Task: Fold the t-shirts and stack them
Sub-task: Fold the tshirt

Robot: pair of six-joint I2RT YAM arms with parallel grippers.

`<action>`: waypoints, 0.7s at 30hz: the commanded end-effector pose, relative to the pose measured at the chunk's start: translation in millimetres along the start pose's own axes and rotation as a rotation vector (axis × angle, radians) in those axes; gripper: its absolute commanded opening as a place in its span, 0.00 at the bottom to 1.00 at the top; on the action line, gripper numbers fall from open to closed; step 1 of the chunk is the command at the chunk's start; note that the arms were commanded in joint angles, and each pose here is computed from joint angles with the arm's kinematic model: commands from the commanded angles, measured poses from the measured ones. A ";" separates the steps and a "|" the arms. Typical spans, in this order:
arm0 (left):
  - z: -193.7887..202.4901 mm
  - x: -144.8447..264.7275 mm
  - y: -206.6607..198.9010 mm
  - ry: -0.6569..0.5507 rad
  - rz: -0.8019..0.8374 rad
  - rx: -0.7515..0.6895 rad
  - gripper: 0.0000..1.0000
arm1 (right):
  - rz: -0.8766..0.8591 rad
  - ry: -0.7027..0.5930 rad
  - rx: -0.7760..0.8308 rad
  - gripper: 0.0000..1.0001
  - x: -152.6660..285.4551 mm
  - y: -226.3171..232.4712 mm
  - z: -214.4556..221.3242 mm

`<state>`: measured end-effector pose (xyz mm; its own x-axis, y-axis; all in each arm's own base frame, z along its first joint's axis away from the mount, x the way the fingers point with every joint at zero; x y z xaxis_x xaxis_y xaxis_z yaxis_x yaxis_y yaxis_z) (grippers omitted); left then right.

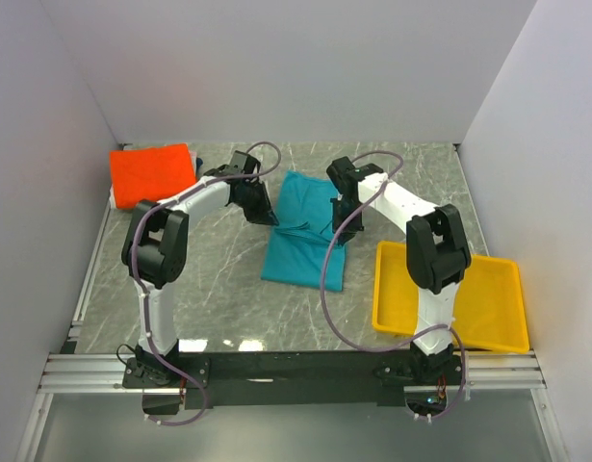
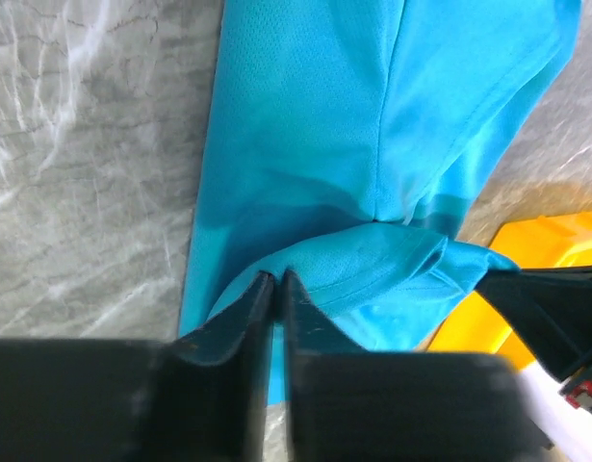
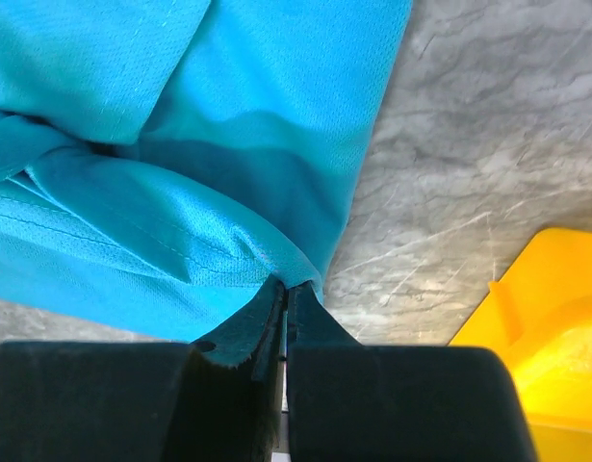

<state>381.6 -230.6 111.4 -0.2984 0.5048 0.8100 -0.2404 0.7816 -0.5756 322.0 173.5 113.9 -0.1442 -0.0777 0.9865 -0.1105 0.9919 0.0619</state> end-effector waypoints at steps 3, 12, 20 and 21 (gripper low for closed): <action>-12.8 8.5 -14.7 -0.034 0.039 -0.010 0.42 | -0.001 0.001 0.001 0.08 2.9 -9.9 -15.1; -14.8 30.2 -17.7 -0.110 0.042 -0.029 0.72 | -0.017 -0.082 -0.003 0.43 32.2 -19.5 -37.5; 21.4 37.3 14.7 -0.106 0.038 -0.035 0.73 | -0.193 -0.106 0.039 0.41 51.7 4.7 -11.8; 25.5 39.2 16.5 -0.102 0.042 -0.040 0.73 | -0.212 -0.098 0.046 0.41 50.3 9.1 -8.9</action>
<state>347.9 -208.3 118.4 -0.3497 0.4768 0.8065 -0.2424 0.7854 -0.5695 333.2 162.6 144.8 -0.1794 -0.1818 0.9668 -0.1258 0.9790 0.1607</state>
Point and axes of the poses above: each gripper's point midway between its finger pads, its own x axis back along the fingers, its own y axis along the line the jaws close on, z = x × y, the point moved 5 cm from there along x, back along the fingers, and after that the axes turned 9 degrees about x, right-handed, at the moved point
